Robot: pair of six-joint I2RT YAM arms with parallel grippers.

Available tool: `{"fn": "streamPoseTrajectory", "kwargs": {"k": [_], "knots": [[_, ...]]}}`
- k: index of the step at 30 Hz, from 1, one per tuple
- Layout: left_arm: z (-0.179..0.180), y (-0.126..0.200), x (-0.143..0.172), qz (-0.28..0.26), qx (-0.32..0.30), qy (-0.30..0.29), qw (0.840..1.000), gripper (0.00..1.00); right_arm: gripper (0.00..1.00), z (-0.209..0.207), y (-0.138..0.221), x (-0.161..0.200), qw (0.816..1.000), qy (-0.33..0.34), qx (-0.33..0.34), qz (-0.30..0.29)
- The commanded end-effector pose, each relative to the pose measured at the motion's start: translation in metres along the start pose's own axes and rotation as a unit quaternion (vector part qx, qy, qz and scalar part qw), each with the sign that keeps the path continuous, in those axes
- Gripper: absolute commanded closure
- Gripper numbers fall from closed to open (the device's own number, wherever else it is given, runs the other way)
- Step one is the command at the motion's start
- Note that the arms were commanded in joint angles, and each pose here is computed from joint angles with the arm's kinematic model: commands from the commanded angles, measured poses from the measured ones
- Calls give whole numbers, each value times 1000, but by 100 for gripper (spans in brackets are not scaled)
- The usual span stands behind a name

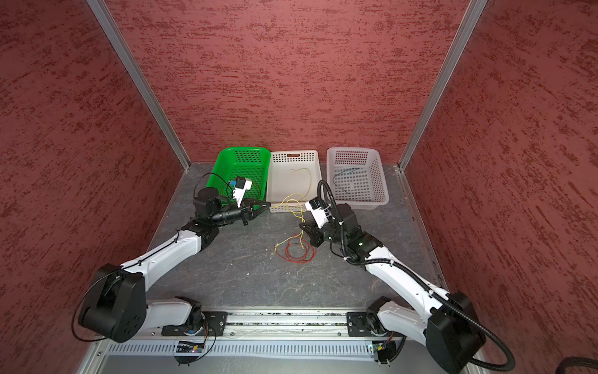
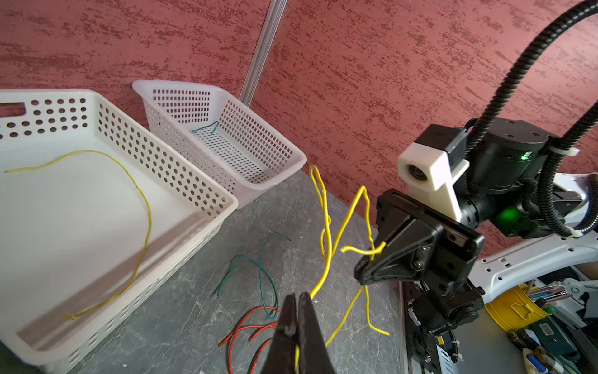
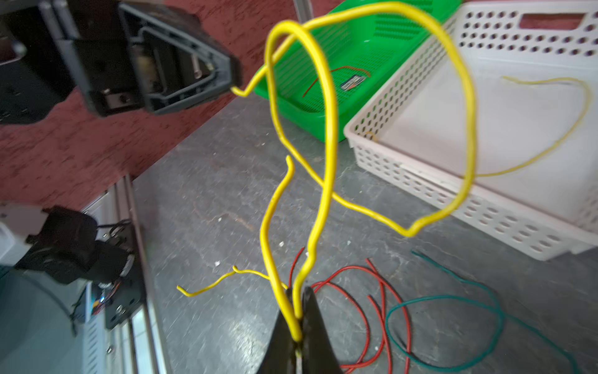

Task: Untangle and sort cables by color
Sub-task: Untie the cable.

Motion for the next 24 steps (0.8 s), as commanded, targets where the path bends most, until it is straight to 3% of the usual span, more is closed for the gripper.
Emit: {"fn": "streamPoseTrajectory", "kwargs": {"k": [1,7,14,18,21,24], "knots": [[6,-3,0,7,-13,-5,1000,100,100,16,7,-3,996,28,-85,13],[19,-6,10,30,-43,5,999,100,100,22,21,-15,996,43,-69,-24],[40,-6,26,56,-75,39,995,100,100,17,49,-38,994,55,73,-59],[51,-4,35,74,-97,56,991,100,100,9,70,-50,978,52,188,-75],[56,1,38,76,-109,65,989,100,100,3,87,-55,956,45,276,-87],[59,10,37,69,-116,70,988,100,100,-4,94,-59,938,38,338,-69]]}}
Point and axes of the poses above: each gripper's point midway between its finger pads, its own y axis back along the fingers, its own z axis along the line the jaws close on, x = y × z, the point moved 10 cm from there along y, back along the fingers, and after that the axes turned 6 degrees about y, right-handed, at the moved point
